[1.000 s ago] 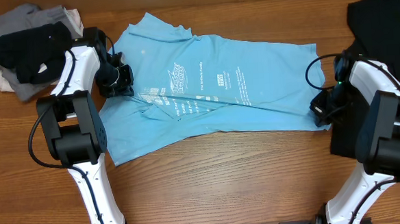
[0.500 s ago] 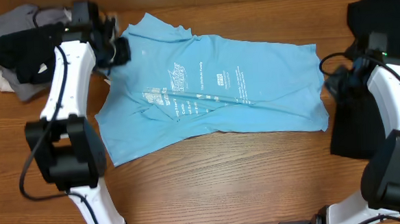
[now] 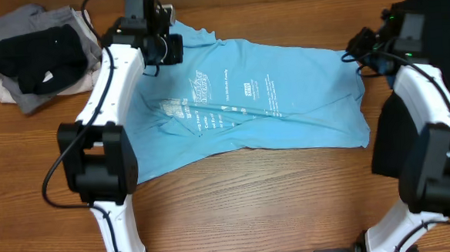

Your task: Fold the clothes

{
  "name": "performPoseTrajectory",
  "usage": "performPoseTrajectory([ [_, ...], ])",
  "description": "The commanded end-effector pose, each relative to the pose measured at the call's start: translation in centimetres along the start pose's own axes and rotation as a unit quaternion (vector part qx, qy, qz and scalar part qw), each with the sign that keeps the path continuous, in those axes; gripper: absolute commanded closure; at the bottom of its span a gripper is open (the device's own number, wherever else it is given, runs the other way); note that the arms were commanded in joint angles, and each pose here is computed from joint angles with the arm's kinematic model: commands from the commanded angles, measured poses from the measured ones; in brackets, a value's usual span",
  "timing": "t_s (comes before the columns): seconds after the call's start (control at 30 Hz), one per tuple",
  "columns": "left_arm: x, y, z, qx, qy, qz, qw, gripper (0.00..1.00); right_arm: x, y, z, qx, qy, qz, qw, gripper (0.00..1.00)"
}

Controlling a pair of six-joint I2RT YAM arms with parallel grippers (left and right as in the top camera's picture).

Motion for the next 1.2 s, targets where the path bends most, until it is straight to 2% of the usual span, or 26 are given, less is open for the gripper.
performPoseTrajectory([
  [0.0,1.6,-2.5,0.8,-0.001,0.021,0.037,0.999,0.96,0.2,-1.9,-0.3,-0.003,0.005,0.009,1.000,0.96],
  [0.03,1.9,-2.9,0.9,0.000,0.023,0.045,0.999,0.94,0.4,-2.4,-0.6,0.000,0.004,0.011,1.000,0.96],
  [0.1,2.3,-3.1,0.9,0.001,0.026,0.055,0.998,0.79,0.8,-3.5,-1.4,0.006,0.001,0.018,1.000,0.96],
  [0.13,2.5,-3.1,0.9,0.001,0.027,0.060,0.998,0.76,1.0,-4.3,-1.9,0.011,-0.001,0.024,1.000,0.96],
  [0.43,3.3,-3.0,0.8,0.004,0.033,0.086,0.996,0.71,1.3,-7.0,-3.8,0.046,-0.008,0.028,0.999,0.96],
  [0.53,3.4,-3.0,0.7,0.004,0.034,0.089,0.995,0.64,1.5,-7.6,-4.5,0.059,-0.009,0.025,0.998,0.96],
  [0.6,3.4,-3.0,0.7,0.004,0.034,0.089,0.995,0.53,1.5,-7.9,-4.9,0.069,-0.009,0.018,0.997,0.96],
  [0.67,3.4,-3.0,0.7,0.004,0.034,0.089,0.995,0.49,1.6,-8.3,-5.3,0.076,-0.009,0.015,0.997,0.96],
  [0.77,3.6,-2.9,0.7,0.005,0.036,0.095,0.995,0.36,2.0,-9.2,-6.1,0.084,-0.011,0.021,0.996,0.96],
  [0.93,3.8,-2.9,0.7,0.005,0.037,0.102,0.994,0.32,2.9,-10.9,-8.0,0.109,-0.014,0.024,0.994,0.96],
  [0.97,3.9,-2.9,0.7,0.005,0.038,0.102,0.994,0.27,2.9,-11.2,-8.5,0.121,-0.014,0.020,0.992,0.96],
  [1.17,3.9,-2.9,0.7,0.005,0.037,0.102,0.994,0.20,1.1,-10.8,-9.2,0.162,-0.004,-0.028,0.986,0.96],
])
Point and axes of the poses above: each gripper's point midway between its finger pads, its own y axis back along the fingers, its own z axis along the line the jaws close on, x = y × z, the point moved 8 cm from there along y, back along the fingers, and after that the axes turned 12 degrees about -y, right-handed, at the moved point
